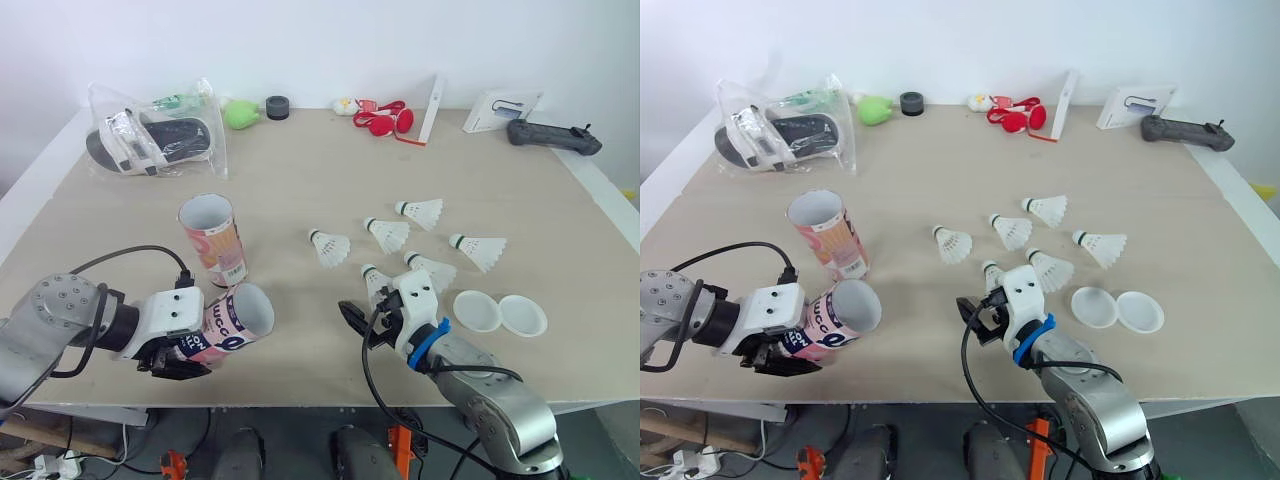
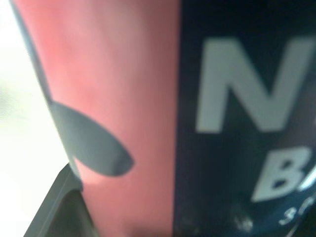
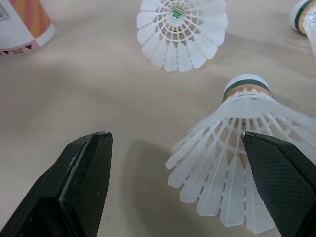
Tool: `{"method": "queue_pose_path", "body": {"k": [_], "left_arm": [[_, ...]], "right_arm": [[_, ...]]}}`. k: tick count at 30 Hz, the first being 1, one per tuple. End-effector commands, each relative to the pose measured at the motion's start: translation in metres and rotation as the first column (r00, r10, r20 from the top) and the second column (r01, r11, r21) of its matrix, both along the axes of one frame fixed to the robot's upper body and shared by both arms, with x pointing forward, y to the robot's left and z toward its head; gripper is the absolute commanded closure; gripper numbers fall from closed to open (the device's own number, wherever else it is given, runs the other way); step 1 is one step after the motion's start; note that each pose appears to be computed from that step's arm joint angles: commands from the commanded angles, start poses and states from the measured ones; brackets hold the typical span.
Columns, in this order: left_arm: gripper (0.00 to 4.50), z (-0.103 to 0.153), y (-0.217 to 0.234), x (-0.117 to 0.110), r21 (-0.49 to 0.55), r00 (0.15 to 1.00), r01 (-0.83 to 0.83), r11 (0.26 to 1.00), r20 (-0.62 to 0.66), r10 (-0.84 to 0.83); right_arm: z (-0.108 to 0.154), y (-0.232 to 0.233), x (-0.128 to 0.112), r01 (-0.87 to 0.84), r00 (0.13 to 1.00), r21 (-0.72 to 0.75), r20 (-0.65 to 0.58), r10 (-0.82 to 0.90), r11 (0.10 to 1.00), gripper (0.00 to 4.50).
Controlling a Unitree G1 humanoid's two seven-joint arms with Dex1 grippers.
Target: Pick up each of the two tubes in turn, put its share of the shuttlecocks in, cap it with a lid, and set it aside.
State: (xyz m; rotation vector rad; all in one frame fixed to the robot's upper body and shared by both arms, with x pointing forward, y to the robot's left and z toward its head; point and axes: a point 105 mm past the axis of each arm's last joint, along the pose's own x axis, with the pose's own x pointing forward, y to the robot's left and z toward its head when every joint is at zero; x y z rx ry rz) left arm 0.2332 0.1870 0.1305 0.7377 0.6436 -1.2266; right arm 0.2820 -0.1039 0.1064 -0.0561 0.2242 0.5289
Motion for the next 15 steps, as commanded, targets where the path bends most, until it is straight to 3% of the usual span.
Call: {"method": "queue_pose_path", "body": {"k": [1, 13, 14, 15], "left_arm": [[1.42, -0.0019, -0.0039, 0.0006, -0.003, 1.0, 0.0, 1.0, 0.005, 0.0], [1.42, -0.0061, -0.0043, 0.0053, -0.012, 1.0, 0.011, 1.0, 0.009, -0.011], [1.42, -0.0063, -0.0042, 0.0054, -0.013, 1.0, 0.013, 1.0, 0.009, -0.013], [1.42, -0.0065, -0.004, 0.0054, -0.013, 1.0, 0.014, 1.0, 0.01, -0.014]], "right_arm": [[0.0118, 0.0001, 0.0038, 0.011, 0.999, 0.016, 0.053, -0.012, 1.0, 0.0], [0.0097, -0.0004, 0.011, 0.062, 0.997, 0.05, 0.05, -0.064, 0.997, 0.0], [0.0099, -0.0008, 0.0115, 0.067, 0.996, 0.055, 0.049, -0.069, 0.996, 0.52], [0.01, -0.0007, 0.0117, 0.068, 0.996, 0.056, 0.049, -0.07, 0.996, 0.76]]}}
